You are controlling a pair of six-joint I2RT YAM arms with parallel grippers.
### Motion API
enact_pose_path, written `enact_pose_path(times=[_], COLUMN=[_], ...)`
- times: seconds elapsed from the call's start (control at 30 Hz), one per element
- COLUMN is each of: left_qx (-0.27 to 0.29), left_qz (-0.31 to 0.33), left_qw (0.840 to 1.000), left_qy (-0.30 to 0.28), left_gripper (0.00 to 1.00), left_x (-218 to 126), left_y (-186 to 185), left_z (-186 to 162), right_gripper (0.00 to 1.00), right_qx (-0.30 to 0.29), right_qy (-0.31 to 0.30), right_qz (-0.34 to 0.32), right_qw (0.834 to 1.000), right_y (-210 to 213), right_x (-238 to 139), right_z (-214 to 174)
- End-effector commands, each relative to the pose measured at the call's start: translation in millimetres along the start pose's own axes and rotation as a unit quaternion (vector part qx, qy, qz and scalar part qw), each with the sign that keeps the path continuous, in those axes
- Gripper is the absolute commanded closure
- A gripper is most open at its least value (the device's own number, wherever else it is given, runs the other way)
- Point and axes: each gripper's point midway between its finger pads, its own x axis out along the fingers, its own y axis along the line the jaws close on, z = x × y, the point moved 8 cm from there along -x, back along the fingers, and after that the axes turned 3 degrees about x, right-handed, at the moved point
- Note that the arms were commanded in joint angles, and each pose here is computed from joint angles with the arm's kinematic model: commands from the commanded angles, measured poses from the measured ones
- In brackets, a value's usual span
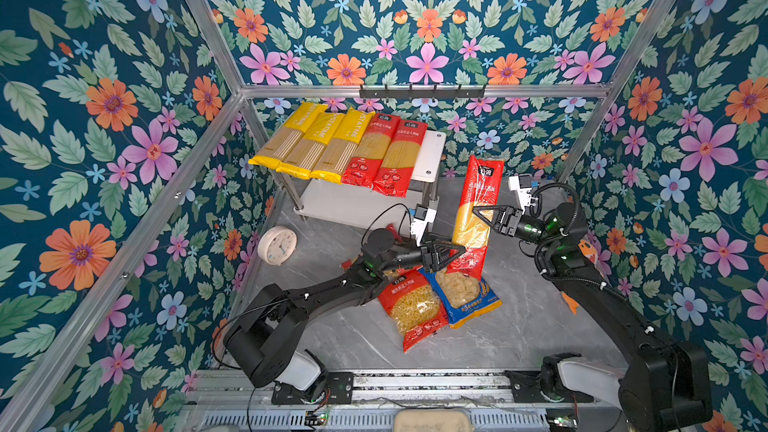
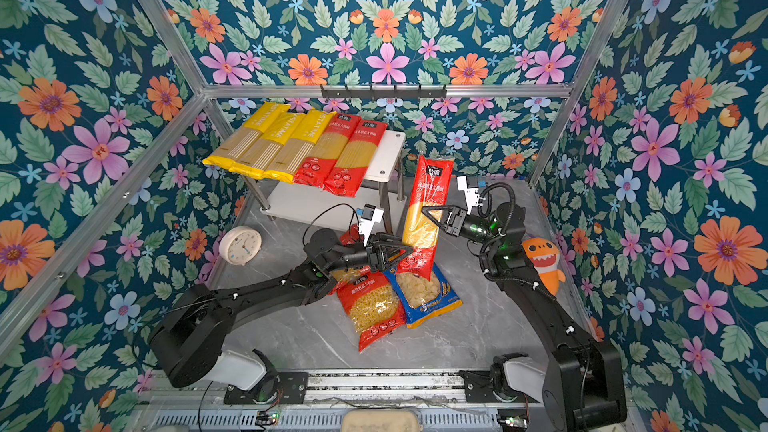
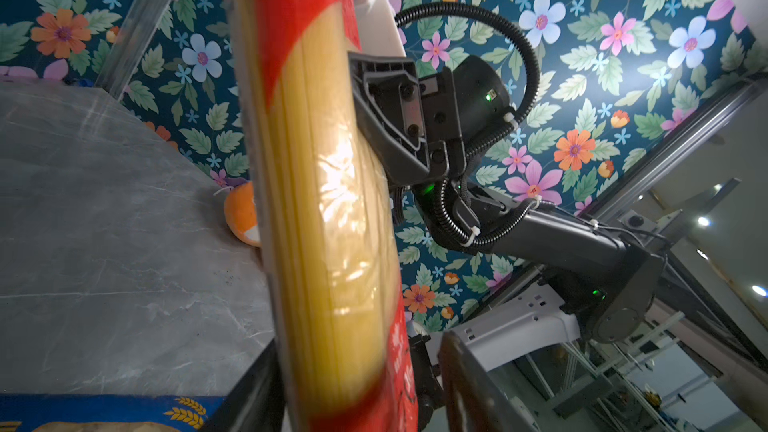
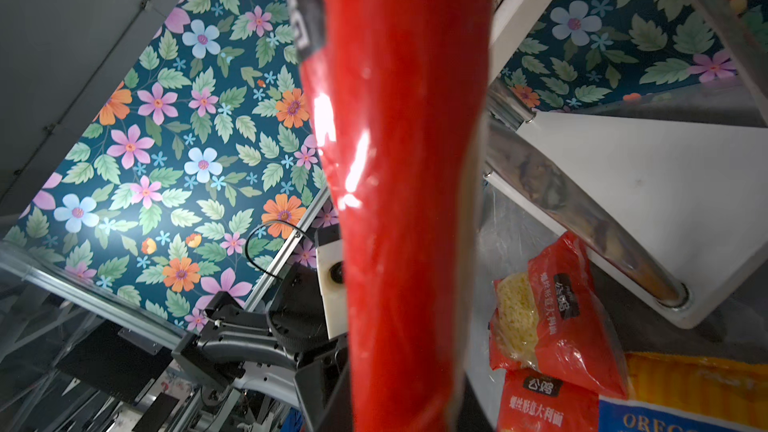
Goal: Place and organize the pasta boxes and bags onto the shelf
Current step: 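Lift the upright spaghetti pack with both grippers toward the shelf's top tier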
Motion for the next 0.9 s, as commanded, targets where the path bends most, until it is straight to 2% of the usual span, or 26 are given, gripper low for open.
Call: enact_pose_path(times=[0.0, 0.2, 0.47, 0.87], left_qx=[-0.016, -0.035, -0.032, -0.046], left_qz=[-0.037, -0.022, -0.006, -0.004], left_qw=[0.996, 0.994, 0.986, 0.98], left_qy=[-0.084, -0.098, -0.164, -0.192], left_gripper=[0.37, 0.37, 0.48, 0.59], left_x=[-10, -14, -25, -23], left_y=[-17, -17, -26, -26], left_z=[14, -2, 14, 19], right_gripper=[0.91, 0.94, 0.94, 0.92], right_qx=[-0.051, -0.05, -0.042, -0.026], right_qy=[-0.064, -0.1, -0.13, -0.147], right_qz=[0.032, 0.036, 0.028, 0.017], right_qw=[0.996, 0.993, 0.99, 0.989], right_y=[28, 39, 45, 44], right_x=[3, 12, 21, 28], right_z=[17, 27, 32, 32])
